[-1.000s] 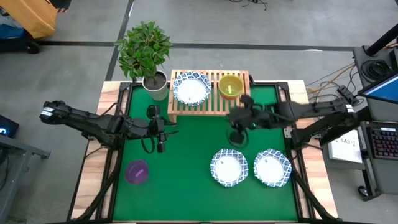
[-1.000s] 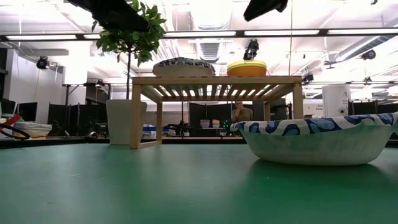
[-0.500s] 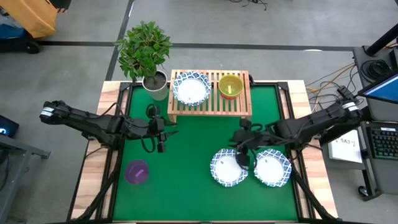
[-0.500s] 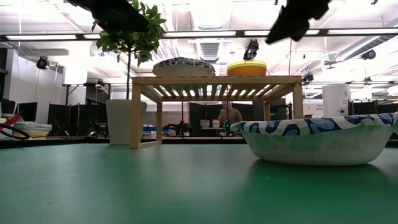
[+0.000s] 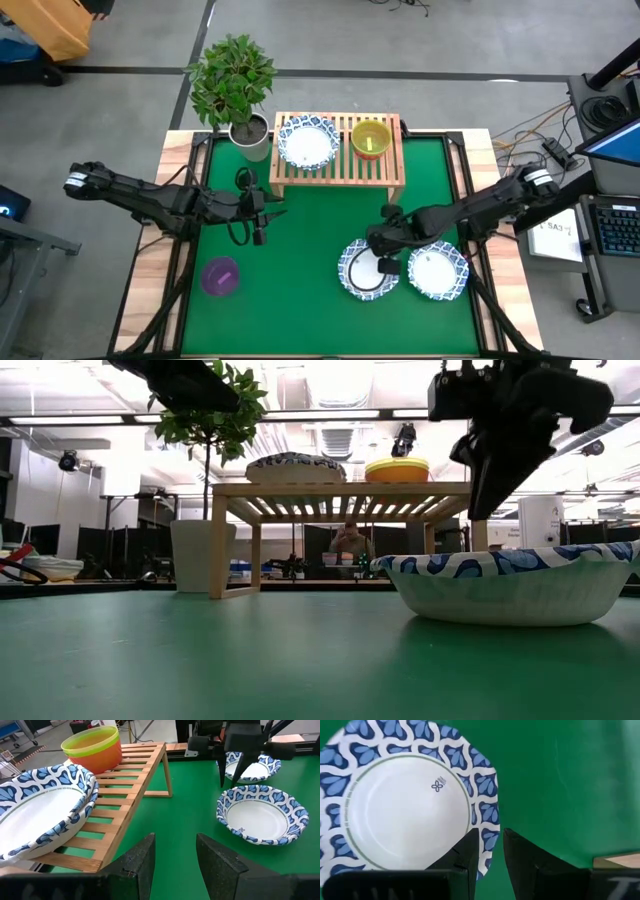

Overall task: Place and stack bowls onto a shelf
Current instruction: Stack the white and blue bowl on top of the white and blue bowl

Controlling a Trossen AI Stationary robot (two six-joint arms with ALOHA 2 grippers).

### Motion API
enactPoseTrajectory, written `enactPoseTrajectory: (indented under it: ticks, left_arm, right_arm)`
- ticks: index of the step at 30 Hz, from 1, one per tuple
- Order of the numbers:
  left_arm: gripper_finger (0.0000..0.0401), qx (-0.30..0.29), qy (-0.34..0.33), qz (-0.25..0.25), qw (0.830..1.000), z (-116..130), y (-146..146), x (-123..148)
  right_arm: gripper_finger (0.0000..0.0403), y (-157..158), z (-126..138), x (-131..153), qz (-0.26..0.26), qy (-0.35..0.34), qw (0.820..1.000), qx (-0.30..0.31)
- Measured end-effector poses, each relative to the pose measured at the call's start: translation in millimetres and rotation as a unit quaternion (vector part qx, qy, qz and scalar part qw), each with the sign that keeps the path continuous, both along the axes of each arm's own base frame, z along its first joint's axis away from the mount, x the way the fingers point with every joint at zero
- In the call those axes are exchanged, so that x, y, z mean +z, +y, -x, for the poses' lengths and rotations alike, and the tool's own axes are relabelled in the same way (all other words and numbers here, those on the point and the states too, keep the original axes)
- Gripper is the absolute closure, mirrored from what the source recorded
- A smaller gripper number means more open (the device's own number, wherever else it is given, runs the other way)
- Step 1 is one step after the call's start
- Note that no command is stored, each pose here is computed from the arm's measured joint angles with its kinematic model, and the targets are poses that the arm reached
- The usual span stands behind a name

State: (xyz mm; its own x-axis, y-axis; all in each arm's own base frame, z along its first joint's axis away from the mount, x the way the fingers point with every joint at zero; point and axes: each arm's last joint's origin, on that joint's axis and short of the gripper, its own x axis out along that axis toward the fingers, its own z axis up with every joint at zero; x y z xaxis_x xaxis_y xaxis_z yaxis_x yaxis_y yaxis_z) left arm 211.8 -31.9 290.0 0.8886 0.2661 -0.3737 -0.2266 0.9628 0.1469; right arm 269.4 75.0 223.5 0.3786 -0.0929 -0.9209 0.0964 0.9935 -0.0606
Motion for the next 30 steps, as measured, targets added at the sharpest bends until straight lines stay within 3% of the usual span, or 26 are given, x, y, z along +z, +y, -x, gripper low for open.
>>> enactPoseTrajectory:
  ticks: [14,19,22,26,30]
  left_arm:
    - [0.0276,-0.001,0.014,-0.006,1.000,1,0,-2]
    - [0.0276,-0.001,0.015,-0.006,1.000,1,0,-2]
    - [0.0276,-0.002,0.015,-0.008,1.000,1,0,-2]
    - [0.0276,-0.003,0.015,-0.009,1.000,1,0,-3]
    - [0.0276,-0.002,0.015,-0.009,1.000,1,0,-3]
  right_arm:
    - [0.0323,0,-15,-31,0.007,0.043,0.999,-0.028]
    - [0.0325,-1,-14,-29,0.012,0.041,0.999,-0.027]
    - [0.0347,-2,-13,-28,0.011,0.045,0.999,-0.011]
    - [0.0380,-4,-14,-26,0.038,0.023,0.998,-0.049]
    - [0.0364,-6,-14,-26,0.032,0.021,0.997,-0.070]
